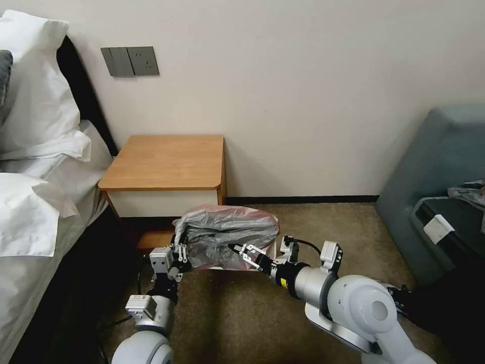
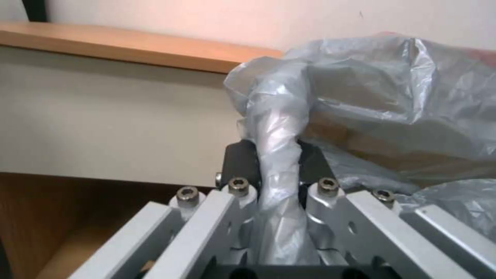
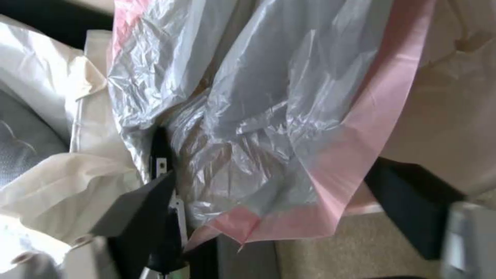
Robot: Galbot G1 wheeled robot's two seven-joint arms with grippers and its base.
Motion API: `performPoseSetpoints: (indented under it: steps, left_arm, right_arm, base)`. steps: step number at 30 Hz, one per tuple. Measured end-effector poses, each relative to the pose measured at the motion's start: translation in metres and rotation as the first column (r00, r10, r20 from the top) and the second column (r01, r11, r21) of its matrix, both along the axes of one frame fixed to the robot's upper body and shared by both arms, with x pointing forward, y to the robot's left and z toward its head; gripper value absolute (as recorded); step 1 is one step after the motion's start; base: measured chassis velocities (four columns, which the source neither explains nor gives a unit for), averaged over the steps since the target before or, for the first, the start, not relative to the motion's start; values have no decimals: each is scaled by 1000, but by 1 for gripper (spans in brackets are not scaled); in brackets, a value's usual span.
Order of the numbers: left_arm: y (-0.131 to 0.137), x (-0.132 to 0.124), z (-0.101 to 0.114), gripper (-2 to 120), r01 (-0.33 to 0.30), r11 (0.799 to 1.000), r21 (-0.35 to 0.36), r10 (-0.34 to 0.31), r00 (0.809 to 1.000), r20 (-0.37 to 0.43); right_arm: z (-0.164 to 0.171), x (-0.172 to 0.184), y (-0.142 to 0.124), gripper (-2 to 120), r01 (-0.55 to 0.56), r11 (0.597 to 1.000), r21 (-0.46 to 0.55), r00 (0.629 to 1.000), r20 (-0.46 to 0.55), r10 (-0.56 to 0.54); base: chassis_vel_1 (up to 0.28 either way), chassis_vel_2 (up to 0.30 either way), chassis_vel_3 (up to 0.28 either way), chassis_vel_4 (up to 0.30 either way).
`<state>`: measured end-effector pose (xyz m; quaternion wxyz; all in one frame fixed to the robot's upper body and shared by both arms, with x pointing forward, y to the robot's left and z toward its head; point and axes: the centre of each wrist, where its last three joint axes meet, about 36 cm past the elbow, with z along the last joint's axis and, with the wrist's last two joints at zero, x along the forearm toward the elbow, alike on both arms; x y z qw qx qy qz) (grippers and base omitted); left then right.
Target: Pick up the garbage bag from the table and place it over the trash can.
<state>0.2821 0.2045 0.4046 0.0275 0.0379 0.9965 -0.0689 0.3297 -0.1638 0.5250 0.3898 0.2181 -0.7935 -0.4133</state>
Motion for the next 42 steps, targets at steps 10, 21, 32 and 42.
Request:
performPoseSetpoints:
  steps: [10,21,32,42]
  left_arm:
    - [-6,-3,4,6,-20,996,-85,16,999,-41]
    - [-6,-3,5,6,-23,994,-110,18,999,-51]
    - [-7,-2,11,6,-62,983,-173,43,993,-112]
    - [-7,8,7,6,-122,973,-196,84,978,-191]
  right_arm:
    - [-6,0,2,51,7,1000,-7,1000,15,-7]
    - [-11,2,3,10,8,1000,-1,1000,21,-8]
    - [-7,-2,3,0,-2,1000,27,998,55,0]
    - [13,-24,3,0,-50,996,67,989,145,40]
  base:
    - [0,0,0,0]
    - [0,0,0,0]
    - [0,0,0,0]
    - [0,0,0,0]
